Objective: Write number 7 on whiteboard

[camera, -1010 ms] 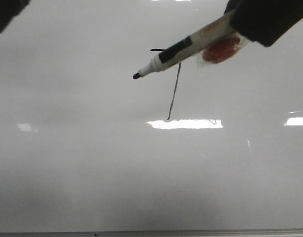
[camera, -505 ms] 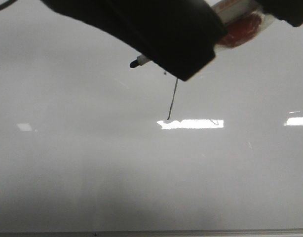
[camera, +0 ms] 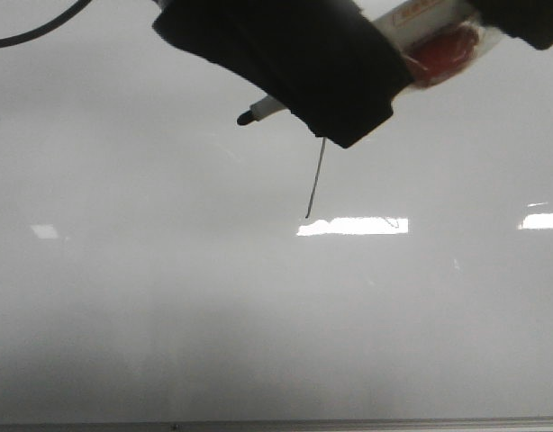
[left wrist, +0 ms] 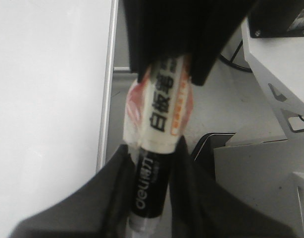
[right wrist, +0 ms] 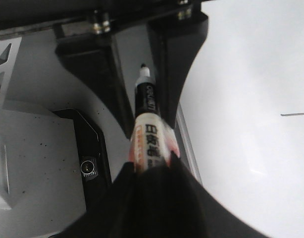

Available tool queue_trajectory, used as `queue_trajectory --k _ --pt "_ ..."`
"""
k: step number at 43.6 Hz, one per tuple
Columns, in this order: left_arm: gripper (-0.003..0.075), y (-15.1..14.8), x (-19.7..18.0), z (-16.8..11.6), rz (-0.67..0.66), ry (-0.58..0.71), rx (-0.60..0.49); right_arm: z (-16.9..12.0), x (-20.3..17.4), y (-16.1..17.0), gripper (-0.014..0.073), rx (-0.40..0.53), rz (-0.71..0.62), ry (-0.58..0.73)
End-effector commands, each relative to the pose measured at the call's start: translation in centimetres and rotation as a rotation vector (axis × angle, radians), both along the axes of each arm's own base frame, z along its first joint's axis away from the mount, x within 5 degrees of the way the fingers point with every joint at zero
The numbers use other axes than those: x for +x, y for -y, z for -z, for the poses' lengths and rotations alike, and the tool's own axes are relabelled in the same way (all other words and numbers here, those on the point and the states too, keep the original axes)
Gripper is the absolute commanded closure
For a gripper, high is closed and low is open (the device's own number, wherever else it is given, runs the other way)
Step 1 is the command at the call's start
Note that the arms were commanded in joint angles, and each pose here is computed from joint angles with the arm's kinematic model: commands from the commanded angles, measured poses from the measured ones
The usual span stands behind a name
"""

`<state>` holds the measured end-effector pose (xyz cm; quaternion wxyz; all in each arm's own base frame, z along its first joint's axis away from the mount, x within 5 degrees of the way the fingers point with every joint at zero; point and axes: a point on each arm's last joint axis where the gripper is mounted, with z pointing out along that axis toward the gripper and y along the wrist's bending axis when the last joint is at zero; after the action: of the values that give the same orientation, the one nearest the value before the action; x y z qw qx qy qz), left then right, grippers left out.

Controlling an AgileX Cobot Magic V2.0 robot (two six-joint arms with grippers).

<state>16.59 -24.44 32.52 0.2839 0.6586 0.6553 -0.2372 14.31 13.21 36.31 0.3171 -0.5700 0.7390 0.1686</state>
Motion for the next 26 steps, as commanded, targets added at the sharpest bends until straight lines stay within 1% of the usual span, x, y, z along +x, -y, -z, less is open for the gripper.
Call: queue_trajectory --k 1,3,6,10,11,13,16,18,20,22,26 --pt "0.0647 0.0 -0.3 -2.1 -0.011 0.037 -0.078 -1.3 -0.2 0.0 0.0629 0.068 0.008 0.044" --pt "0.0661 0.0 -0.3 -2.1 -0.011 0.037 -0.078 -1.3 -0.2 0.0 0.0597 0.068 0.008 0.045" --pt "0.0671 0.0 -0.3 -2.1 -0.011 0.037 -0.078 -1.3 -0.2 0.0 0.0505 0.068 0.008 0.045" --pt "0.0671 -0.1 -0.2 -2.1 -0.012 0.038 -0.075 -1.2 -0.2 0.0 0.0322 0.062 0.007 0.045" --pt "0.0671 -0.1 -0.2 -2.0 -0.013 0.042 -0.071 -1.2 -0.2 0.0 0.0295 0.057 0.008 0.047" --pt "0.0671 -0.2 -0.1 -2.0 -0.017 0.051 -0.059 -1.4 -0.2 0.3 0.02 0.044 0.022 0.058" --pt "0.0671 -0.5 0.1 -2.0 -0.047 0.056 -0.019 -1.8 -0.4 1.2 0.0111 0.021 0.08 0.075" --pt "0.0671 -0.8 0.3 -2.0 -0.088 0.066 0.009 -2.1 -0.5 2.0 0.0082 0.011 0.135 0.082" --pt "0.0671 -1.3 0.7 -2.0 -0.135 0.092 0.051 -2.5 -0.8 2.9 0.0071 0.002 0.195 0.097" --pt "0.0671 -2.1 1.2 -2.2 -0.22 0.104 0.082 -2.9 -1.2 3.8 0.0074 0.012 0.267 0.102" --pt "0.0671 -4.1 2.3 -2.6 -0.39 0.13 0.137 -3.5 -1.9 5.0 0.0074 0.025 0.348 0.117"
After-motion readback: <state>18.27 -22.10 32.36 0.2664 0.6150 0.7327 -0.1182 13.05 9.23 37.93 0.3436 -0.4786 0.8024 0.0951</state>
